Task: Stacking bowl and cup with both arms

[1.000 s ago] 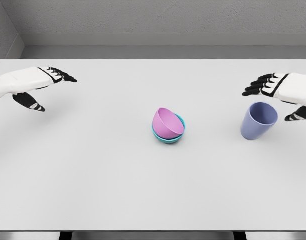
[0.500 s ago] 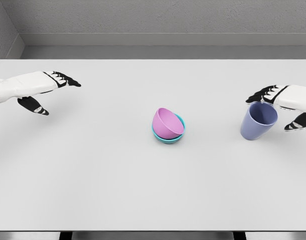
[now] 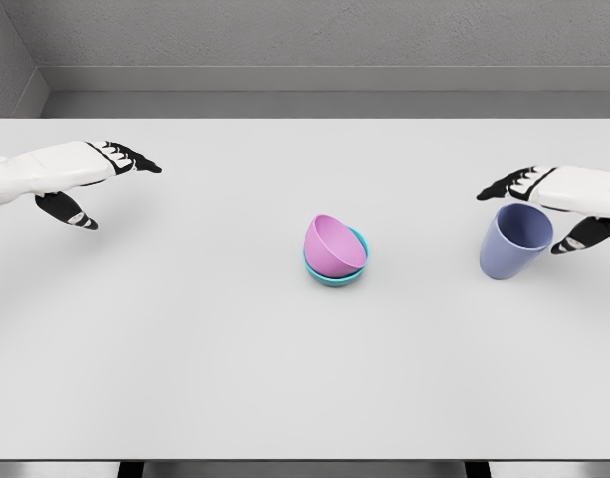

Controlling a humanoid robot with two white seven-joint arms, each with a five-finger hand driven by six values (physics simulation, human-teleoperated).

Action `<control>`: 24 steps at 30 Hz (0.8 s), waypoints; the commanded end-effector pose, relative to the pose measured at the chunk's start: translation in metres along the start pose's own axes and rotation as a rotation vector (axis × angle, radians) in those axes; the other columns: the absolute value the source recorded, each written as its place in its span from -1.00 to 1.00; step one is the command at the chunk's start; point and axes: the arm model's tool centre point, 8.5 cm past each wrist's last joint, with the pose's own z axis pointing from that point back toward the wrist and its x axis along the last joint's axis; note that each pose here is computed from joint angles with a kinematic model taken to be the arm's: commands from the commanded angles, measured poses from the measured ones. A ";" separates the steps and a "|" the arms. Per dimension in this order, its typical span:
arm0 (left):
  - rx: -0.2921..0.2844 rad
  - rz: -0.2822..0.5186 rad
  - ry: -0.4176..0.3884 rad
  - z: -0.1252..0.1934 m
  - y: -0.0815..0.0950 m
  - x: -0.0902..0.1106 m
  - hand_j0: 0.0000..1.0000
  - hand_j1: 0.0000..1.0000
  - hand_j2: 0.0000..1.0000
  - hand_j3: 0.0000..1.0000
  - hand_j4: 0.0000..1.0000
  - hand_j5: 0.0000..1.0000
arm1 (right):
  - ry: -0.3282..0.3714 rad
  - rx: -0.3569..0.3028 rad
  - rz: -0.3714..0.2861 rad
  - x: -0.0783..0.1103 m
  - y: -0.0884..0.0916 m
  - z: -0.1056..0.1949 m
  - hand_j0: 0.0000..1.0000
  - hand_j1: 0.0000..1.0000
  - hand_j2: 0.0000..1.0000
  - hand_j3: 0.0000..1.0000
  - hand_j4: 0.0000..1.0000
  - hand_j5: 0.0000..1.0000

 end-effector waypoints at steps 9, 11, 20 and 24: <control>0.003 0.005 0.001 0.001 0.001 0.000 1.00 1.00 1.00 1.00 1.00 1.00 | -0.015 0.024 -0.028 0.001 0.013 -0.010 1.00 1.00 1.00 1.00 1.00 1.00; 0.001 0.005 0.001 0.000 0.000 0.000 1.00 1.00 1.00 1.00 1.00 1.00 | -0.001 0.026 -0.039 -0.004 0.015 -0.008 1.00 1.00 1.00 1.00 1.00 1.00; 0.002 0.006 -0.001 0.000 0.000 0.000 1.00 1.00 1.00 1.00 1.00 1.00 | -0.005 0.031 -0.040 -0.003 0.017 -0.009 0.32 0.32 0.32 0.32 0.32 0.32; 0.002 0.006 -0.001 0.000 0.000 0.000 1.00 1.00 1.00 1.00 1.00 1.00 | -0.006 0.030 -0.039 -0.002 0.017 -0.009 0.25 0.25 0.25 0.25 0.25 0.25</control>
